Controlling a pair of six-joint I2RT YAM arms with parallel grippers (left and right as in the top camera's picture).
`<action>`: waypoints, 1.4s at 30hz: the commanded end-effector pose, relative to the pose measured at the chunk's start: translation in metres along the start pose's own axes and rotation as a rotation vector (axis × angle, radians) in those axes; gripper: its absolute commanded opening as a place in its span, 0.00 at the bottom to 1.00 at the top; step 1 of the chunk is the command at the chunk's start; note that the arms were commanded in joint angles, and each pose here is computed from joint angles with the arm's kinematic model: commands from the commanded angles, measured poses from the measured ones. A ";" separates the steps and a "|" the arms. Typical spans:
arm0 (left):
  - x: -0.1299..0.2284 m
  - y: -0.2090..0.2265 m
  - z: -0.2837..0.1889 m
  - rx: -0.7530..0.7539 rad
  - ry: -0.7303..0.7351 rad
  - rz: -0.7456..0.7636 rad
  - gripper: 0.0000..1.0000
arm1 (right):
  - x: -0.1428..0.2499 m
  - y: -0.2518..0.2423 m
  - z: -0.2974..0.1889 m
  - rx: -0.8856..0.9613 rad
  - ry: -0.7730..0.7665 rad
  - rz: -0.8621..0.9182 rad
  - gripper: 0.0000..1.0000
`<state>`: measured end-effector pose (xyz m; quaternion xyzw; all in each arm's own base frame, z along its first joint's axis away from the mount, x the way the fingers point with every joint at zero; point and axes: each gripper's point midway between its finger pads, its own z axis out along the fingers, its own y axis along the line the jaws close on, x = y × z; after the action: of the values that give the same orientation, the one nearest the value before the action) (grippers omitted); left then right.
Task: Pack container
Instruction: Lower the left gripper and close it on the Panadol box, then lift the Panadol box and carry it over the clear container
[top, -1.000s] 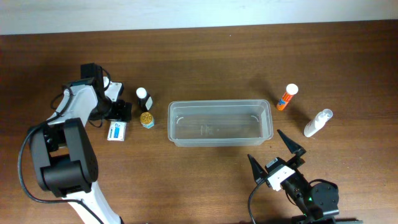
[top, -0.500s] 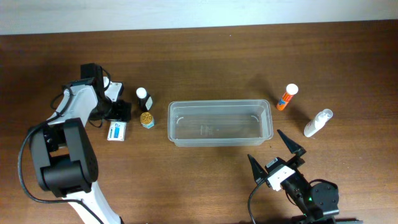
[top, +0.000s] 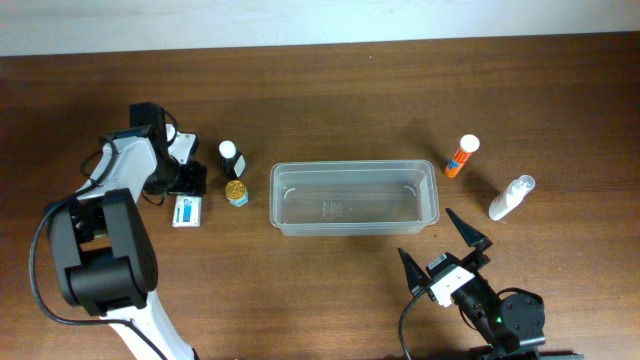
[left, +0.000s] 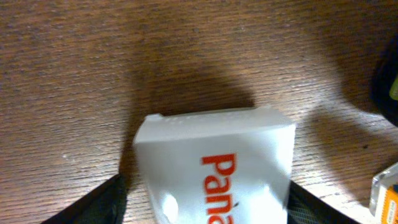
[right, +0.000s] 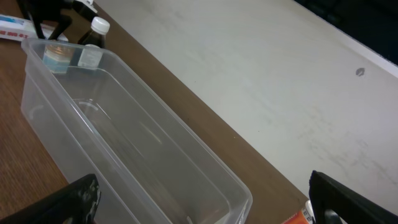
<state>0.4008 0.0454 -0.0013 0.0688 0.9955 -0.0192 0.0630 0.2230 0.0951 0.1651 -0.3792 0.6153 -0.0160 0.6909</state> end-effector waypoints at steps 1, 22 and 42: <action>0.016 -0.008 0.027 0.049 0.074 0.007 0.70 | 0.003 -0.001 0.000 0.011 0.008 0.008 0.98; 0.016 -0.008 0.027 0.049 0.074 0.007 0.45 | 0.003 -0.001 0.000 0.011 0.008 0.008 0.98; -0.013 -0.002 -0.009 0.039 0.041 0.010 0.43 | 0.003 -0.001 0.000 0.011 0.008 0.008 0.98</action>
<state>0.3996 0.0449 0.0017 0.0691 0.9968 -0.0271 0.0301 0.2230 0.0951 0.1651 -0.3792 0.6153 -0.0160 0.6909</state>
